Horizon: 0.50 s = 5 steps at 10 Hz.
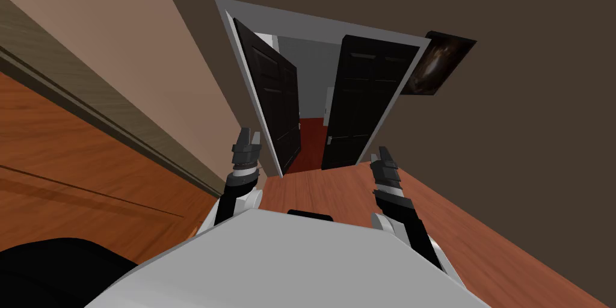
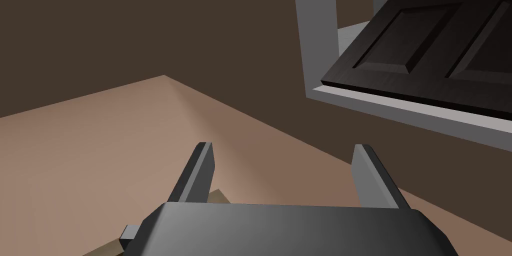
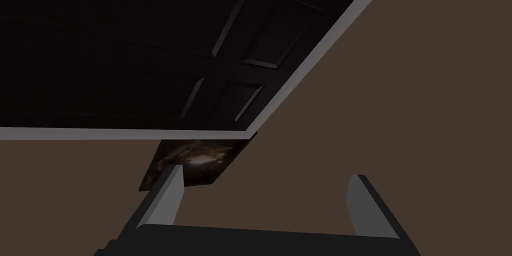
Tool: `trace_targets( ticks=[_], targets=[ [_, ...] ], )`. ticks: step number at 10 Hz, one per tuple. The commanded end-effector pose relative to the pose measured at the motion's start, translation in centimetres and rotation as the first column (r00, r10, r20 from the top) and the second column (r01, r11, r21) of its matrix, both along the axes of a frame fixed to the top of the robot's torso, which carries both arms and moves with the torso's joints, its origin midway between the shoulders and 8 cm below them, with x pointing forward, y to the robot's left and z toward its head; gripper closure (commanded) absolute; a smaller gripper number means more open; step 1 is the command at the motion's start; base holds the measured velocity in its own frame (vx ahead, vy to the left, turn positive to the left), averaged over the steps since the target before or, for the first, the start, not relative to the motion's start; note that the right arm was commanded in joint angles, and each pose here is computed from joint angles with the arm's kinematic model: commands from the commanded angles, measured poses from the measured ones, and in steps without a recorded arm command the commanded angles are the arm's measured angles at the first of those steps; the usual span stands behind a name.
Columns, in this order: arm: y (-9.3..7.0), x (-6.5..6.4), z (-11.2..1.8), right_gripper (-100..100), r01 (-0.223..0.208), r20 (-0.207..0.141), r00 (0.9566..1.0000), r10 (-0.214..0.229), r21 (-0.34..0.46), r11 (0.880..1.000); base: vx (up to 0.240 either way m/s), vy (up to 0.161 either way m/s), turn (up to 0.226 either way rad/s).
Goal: Push the door open
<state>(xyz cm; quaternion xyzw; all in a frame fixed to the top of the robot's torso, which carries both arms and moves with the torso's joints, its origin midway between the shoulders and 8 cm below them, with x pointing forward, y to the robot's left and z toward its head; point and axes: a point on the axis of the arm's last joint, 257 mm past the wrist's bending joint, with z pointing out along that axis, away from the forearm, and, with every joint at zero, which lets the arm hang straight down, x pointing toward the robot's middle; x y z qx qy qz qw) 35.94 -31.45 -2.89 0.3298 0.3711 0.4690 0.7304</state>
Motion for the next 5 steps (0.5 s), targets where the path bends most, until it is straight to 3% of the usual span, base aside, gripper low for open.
trace_targets(
  ticks=[1,5],
  targets=[
    [0.1,0.5,-1.0,-100,-0.009,-0.012,0.9999,0.009,0.008,1.000,0.139,0.032,0.043],
    [0.4,1.7,-3.7,-100,-0.030,-0.046,0.9984,0.032,0.031,0.999,0.110,-0.056,0.038]
  ],
)
